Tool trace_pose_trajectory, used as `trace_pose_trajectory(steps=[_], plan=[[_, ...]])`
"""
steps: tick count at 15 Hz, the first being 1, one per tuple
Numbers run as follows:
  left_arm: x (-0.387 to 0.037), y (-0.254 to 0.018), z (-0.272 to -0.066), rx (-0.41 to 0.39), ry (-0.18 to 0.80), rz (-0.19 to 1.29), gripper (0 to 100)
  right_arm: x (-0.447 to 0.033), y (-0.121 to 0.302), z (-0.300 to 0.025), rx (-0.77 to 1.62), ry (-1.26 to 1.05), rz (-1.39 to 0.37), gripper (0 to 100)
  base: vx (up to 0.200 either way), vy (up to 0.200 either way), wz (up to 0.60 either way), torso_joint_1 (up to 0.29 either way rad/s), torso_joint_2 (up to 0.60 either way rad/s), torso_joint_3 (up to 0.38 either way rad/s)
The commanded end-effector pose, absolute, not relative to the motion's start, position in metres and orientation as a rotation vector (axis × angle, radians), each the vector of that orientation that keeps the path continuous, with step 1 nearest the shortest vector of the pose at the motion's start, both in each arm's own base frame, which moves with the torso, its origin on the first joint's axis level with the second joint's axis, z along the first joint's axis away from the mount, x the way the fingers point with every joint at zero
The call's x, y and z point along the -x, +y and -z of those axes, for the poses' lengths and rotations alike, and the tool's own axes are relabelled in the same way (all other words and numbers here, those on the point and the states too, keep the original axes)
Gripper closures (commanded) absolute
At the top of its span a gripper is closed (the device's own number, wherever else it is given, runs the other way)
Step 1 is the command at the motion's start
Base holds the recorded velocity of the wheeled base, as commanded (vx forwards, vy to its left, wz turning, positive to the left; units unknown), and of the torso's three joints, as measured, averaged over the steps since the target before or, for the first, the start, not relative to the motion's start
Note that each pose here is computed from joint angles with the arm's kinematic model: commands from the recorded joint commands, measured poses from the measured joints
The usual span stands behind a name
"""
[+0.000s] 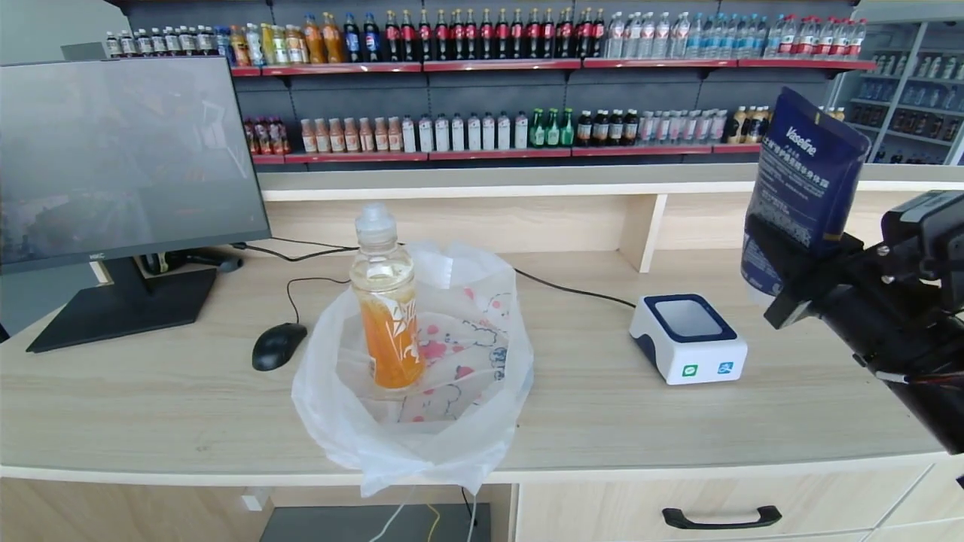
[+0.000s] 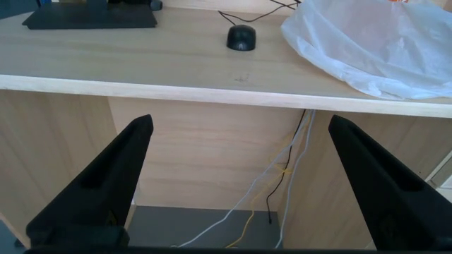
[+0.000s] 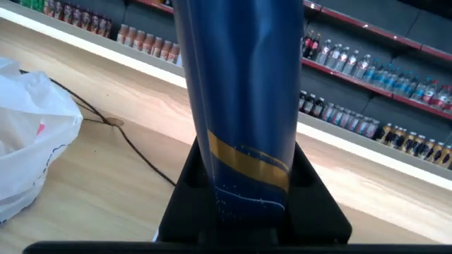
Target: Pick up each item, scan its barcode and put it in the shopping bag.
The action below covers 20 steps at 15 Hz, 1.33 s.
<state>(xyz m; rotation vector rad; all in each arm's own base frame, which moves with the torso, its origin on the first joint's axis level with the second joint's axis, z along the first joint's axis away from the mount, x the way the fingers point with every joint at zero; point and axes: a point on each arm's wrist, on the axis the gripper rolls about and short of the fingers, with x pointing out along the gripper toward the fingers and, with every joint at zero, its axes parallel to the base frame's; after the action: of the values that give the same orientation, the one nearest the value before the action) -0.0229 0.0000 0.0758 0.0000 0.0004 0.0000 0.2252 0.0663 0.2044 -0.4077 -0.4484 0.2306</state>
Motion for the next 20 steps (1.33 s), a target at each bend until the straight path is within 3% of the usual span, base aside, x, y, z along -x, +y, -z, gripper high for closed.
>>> trace_pose_trajectory(steps=[1,12,20], plan=[[0.023,0.0,-0.076,0.0,0.002,0.0,0,-0.249,0.073,-0.204,0.488,-0.479,-0.261,100,0.0,0.0,0.0,0.0,0.0,0.0],[0.023,0.0,-0.076,0.0,0.0,0.0,0,-0.275,0.071,-0.178,0.892,-0.587,-0.496,100,0.0,0.0,0.0,0.0,0.0,0.0],[0.023,0.0,-0.076,0.0,0.0,0.0,0,-0.283,0.053,-0.162,0.959,-0.564,-0.548,100,0.0,0.0,0.0,0.0,0.0,0.0]])
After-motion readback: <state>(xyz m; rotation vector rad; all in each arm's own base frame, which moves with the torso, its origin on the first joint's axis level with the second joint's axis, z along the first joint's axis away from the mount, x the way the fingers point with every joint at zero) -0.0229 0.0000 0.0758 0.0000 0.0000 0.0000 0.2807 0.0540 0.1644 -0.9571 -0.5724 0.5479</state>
